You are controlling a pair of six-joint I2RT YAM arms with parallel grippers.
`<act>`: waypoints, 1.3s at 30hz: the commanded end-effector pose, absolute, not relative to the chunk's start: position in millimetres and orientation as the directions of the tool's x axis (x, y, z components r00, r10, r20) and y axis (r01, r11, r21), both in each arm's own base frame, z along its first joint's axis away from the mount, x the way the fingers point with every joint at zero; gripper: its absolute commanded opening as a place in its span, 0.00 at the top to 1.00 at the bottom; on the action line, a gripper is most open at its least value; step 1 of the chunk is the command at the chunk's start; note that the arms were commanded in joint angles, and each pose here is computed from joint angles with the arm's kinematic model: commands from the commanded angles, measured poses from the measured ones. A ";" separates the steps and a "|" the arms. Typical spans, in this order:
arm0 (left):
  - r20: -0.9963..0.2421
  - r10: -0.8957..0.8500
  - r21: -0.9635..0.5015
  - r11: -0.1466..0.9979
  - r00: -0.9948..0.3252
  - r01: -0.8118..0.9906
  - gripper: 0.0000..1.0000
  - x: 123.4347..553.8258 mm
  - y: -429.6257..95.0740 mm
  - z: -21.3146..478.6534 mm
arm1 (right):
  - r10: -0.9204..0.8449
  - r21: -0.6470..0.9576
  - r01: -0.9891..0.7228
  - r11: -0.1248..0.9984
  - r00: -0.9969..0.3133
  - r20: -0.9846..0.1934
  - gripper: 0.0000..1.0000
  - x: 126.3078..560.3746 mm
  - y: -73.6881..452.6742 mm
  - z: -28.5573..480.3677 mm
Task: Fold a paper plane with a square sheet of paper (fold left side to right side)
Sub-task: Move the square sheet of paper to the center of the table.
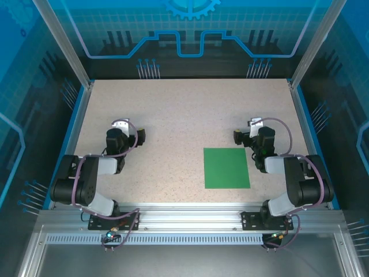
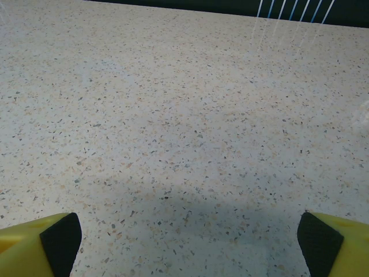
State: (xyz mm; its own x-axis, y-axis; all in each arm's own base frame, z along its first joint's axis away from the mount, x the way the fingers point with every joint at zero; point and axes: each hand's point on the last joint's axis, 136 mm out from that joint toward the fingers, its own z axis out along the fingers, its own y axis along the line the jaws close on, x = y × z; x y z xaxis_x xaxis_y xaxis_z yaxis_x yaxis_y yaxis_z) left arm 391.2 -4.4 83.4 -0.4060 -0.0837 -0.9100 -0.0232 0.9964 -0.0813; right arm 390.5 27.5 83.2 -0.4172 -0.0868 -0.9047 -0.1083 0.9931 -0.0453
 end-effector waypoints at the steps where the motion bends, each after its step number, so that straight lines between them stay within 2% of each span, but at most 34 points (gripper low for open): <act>1: -0.915 -0.088 -0.094 0.996 -0.393 -0.006 0.01 396.8 -6.5 90.2 | -0.098 -0.059 -0.112 0.992 -0.386 -0.917 0.00 397.0 28.7 93.4; 20: -0.915 -0.088 -0.094 0.996 -0.393 -0.005 0.01 396.4 -6.7 89.9 | -0.088 -0.044 -0.120 0.992 -0.387 -0.918 0.00 396.9 28.4 93.4; 27: -0.932 -0.126 -0.102 0.991 -0.340 -0.088 0.01 381.8 7.1 135.3 | -0.029 -0.014 -0.037 0.999 -0.439 -0.898 0.00 395.3 12.3 122.0; 29: -0.929 -0.156 -0.132 0.987 -0.336 -0.093 0.01 374.4 6.2 156.6 | 0.009 0.015 -0.009 1.000 -0.463 -0.887 0.00 391.1 11.9 134.7; 33: -0.856 -0.298 -0.279 0.954 -0.422 -0.108 0.01 360.9 -5.5 190.4 | 0.154 0.122 0.093 0.988 -0.578 -0.801 0.00 372.5 15.9 144.0; 36: -0.740 -0.432 -0.428 0.894 -0.515 -0.134 0.01 351.6 -22.1 199.8 | 0.285 0.204 0.198 0.959 -0.654 -0.701 0.00 356.9 25.9 143.2; 39: -0.588 -0.539 -0.579 0.801 -0.603 -0.153 0.01 342.7 -46.8 194.2 | 0.301 0.238 0.190 0.953 -0.705 -0.642 0.00 346.4 58.6 137.2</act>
State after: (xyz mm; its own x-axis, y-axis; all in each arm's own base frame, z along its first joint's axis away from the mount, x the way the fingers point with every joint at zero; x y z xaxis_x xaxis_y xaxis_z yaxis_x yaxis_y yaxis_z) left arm 373.1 -20.6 245.8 -0.3670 -0.3880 -0.8455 -0.0466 0.9154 -0.3999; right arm 383.5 42.0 178.7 -0.5439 0.2203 -0.8097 0.0839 0.9744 0.2087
